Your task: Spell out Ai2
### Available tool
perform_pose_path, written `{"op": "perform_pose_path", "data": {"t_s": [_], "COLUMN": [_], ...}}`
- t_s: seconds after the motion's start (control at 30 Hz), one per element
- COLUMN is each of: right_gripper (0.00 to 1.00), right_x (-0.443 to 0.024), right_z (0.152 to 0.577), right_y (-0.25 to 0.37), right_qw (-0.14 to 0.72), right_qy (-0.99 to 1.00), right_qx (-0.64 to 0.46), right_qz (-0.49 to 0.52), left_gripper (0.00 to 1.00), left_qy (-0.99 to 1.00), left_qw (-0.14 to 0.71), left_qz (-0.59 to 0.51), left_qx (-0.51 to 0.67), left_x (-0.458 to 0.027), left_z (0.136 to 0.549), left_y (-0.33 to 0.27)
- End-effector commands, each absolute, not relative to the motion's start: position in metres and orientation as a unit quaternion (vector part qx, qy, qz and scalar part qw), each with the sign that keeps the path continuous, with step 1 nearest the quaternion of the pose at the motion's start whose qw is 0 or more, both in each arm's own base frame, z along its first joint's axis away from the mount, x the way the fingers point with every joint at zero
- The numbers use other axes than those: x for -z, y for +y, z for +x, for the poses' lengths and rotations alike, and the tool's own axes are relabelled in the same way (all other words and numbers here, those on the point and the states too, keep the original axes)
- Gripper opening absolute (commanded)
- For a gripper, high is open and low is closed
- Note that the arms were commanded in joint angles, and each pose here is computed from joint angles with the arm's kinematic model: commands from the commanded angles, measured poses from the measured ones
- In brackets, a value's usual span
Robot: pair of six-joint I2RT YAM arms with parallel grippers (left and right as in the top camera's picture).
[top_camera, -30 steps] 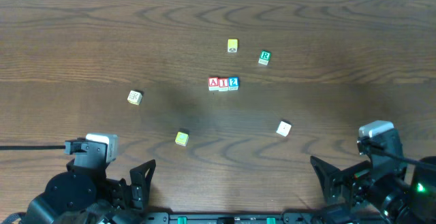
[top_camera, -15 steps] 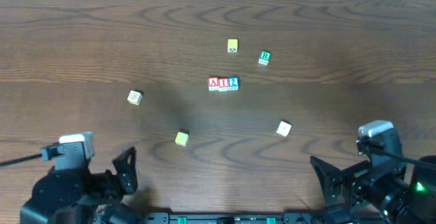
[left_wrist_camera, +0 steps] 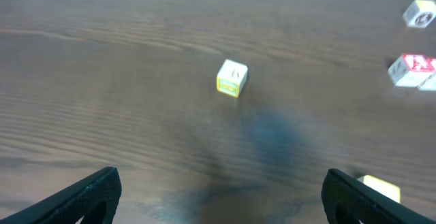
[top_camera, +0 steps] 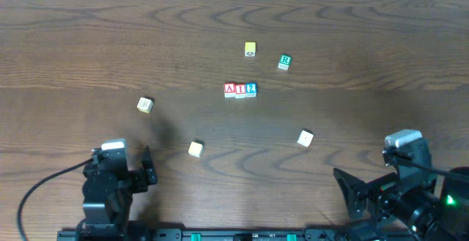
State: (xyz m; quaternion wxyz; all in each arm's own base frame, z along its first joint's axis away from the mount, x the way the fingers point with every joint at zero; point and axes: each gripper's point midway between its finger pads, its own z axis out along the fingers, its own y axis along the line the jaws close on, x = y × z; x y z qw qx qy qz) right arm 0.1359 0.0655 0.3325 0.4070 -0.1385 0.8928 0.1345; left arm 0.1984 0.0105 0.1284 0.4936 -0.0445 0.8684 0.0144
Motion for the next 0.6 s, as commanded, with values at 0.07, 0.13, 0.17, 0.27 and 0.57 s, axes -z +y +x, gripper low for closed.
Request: {"op": "perform_pose_path", "data": {"t_s": [0.07,0.13,0.17,0.27,0.57], "right_gripper": [0.99,0.99,0.99,0.99,0.99], "right_x": [-0.333,-0.333,-0.333,-0.333,-0.333], "right_z": [0.136,0.136,0.136,0.136,0.136], "right_y": [0.065,0.065,0.065,0.065,0.065], "right_qw": [0.408,0.408,0.408,0.408,0.408], "right_qy": [0.892,0.892,0.892,0.892,0.892], "right_qx": [-0.131,-0.131,-0.131,-0.131,-0.131], "right_qz": [-0.142,-0.142,-0.142,-0.142,-0.142], "left_gripper": [0.95,0.95,0.95,0.95,0.95], "left_qy": [0.861,0.86,0.859,0.861,0.861], "left_qw": [0.508,0.51,0.51,0.508,0.507], "left_qz": [-0.033,-0.033,-0.033,-0.032,-0.031], "left_qx": [-0.019,-0.017,-0.017,-0.016,-0.018], "left_x": [-0.107,-0.101,-0.098,-0.09,-0.09], "left_z": [0.202,0.202,0.202,0.204,0.204], "left_y": [0.01,0.01,0.01,0.009,0.01]}}
